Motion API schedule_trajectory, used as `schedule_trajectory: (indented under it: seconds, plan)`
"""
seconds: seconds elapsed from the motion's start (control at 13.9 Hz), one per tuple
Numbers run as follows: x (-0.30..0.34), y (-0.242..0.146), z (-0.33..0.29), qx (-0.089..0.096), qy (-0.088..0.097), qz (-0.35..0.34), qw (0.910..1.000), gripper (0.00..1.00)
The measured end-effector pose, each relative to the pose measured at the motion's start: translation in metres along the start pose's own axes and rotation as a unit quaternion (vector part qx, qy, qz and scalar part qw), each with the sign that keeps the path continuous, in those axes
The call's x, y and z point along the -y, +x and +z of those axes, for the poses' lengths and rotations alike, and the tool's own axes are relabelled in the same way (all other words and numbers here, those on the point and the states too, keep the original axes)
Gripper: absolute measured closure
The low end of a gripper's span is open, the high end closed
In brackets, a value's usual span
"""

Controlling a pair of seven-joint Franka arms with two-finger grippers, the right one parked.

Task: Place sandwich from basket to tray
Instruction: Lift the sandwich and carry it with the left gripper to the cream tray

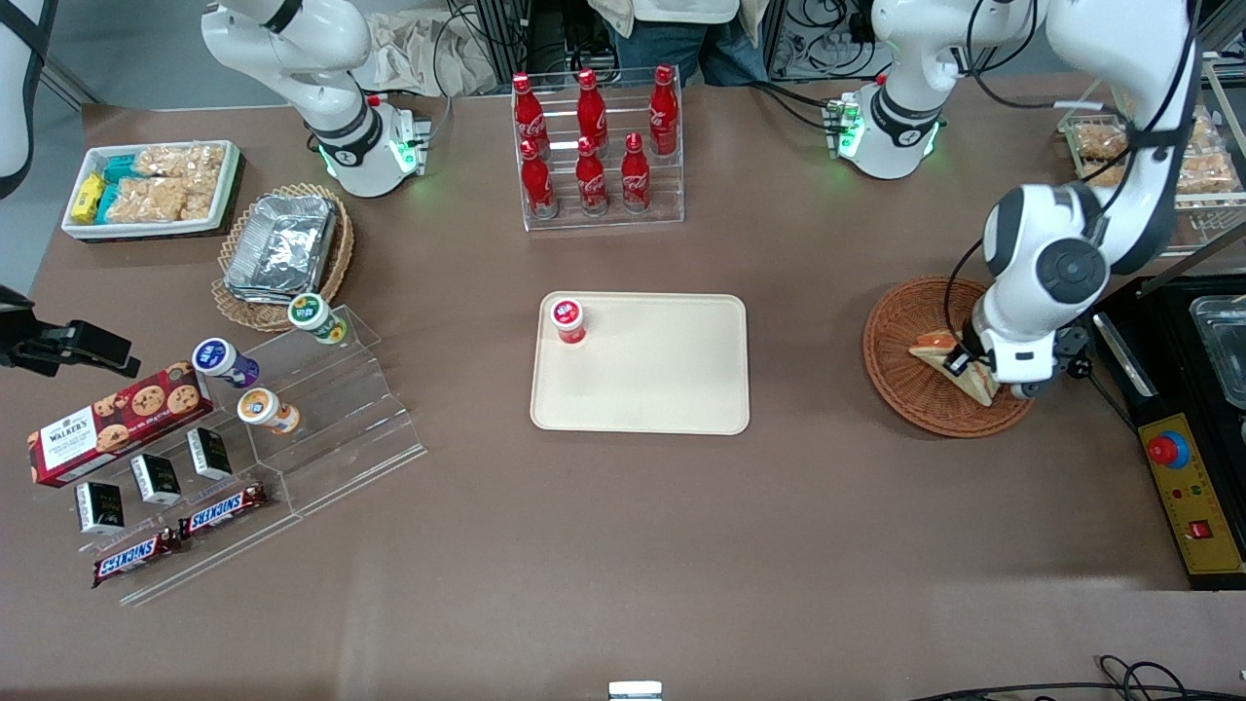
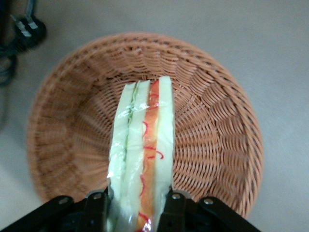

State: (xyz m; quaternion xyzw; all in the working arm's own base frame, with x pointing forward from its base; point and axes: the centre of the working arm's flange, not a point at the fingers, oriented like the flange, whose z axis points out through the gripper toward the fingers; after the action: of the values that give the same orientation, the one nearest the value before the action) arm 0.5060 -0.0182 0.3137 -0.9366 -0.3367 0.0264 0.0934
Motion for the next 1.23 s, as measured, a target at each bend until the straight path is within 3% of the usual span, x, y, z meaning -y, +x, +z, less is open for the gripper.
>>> schedule_trajectory:
  seconds: [0.14,0.29,0.51,0.79,1.08,1.23]
  plan:
    - [0.007,-0.006,-0.064,0.008,0.015,0.049,0.9986,0.74]
    - [0.001,-0.021,-0.131,0.017,0.015,0.112,0.9934,0.79]
    - [-0.035,-0.058,-0.183,0.025,-0.022,0.209,0.9773,0.79]
    - [-0.097,-0.136,-0.188,0.040,-0.060,0.292,0.9536,0.79]
    - [-0.164,-0.206,-0.147,0.023,-0.100,0.356,0.9286,0.79]
    - [-0.192,-0.237,-0.101,0.017,-0.106,0.372,0.9221,0.79]
